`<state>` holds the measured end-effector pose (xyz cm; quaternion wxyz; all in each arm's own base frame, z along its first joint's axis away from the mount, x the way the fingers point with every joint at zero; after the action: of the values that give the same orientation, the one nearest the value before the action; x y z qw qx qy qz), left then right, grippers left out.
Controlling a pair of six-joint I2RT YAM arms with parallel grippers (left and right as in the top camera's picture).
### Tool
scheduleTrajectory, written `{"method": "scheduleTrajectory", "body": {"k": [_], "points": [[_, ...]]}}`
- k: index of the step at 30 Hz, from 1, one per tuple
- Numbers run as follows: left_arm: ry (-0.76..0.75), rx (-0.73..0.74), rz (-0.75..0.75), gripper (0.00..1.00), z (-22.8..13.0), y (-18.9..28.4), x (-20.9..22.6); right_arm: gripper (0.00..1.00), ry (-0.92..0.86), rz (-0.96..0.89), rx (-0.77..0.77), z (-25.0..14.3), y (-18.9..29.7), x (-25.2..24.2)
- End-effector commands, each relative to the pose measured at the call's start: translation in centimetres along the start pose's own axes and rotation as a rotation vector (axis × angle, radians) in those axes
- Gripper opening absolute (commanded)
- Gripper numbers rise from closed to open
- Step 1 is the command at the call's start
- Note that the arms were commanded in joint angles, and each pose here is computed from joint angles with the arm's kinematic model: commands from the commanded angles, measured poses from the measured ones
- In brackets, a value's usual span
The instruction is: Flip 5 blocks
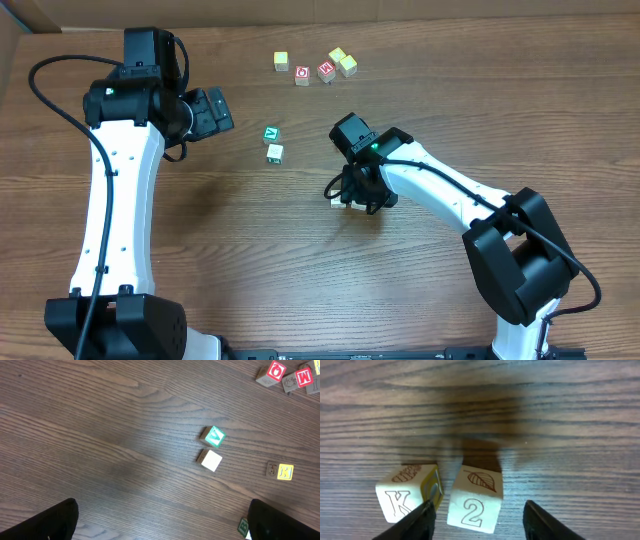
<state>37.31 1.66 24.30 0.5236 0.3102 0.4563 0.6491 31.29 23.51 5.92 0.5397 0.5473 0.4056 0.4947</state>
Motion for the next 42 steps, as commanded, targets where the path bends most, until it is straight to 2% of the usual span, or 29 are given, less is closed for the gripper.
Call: {"method": "scheduleTrajectory", "body": {"k": [1,10,13,14,15,18,28,42], "points": [[0.017,-0.024,0.005,1.00,0.7,0.4,-0.1,0.59,0.017,0.028,-0.019,0.9,1.5,0.8],[0.017,-0.024,0.005,1.00,0.7,0.4,-0.1,0.58,-0.024,0.033,-0.001,1.9,4.4,-0.2],[0.018,-0.024,0.005,1.00,0.7,0.4,-0.1,0.14,-0.054,0.009,0.023,1.9,4.1,-1.4],[0.017,-0.024,0.005,1.00,0.7,0.4,-0.1,0.06,-0.069,0.002,0.027,1.9,3.9,-1.7],[0.017,-0.024,0.005,1.00,0.7,0.4,-0.1,0.04,-0.096,-0.004,0.033,1.9,3.6,-2.1],[0.018,-0.024,0.005,1.00,0.7,0.4,-0.1,0.04,-0.153,-0.021,0.048,1.5,2.7,-2.8],[0.018,-0.024,0.005,1.00,0.7,0.4,-0.1,0.04,-0.130,0.024,0.074,-0.3,-0.3,-2.5],[0.017,-0.024,0.005,1.00,0.7,0.4,-0.1,0.04,-0.125,0.098,0.052,0.4,-0.5,-1.2]]}}
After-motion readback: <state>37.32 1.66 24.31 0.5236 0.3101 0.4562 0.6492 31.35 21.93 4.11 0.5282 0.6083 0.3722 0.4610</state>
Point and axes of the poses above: each gripper's point midway between its finger pads, its own y axis back along the fingers, its own x axis along the line the jaws close on, z = x × y, the point moved 3 cm from there along y, back along the fingers, and after that the axes turned 6 degrees about -y, right-handed, at the moved point
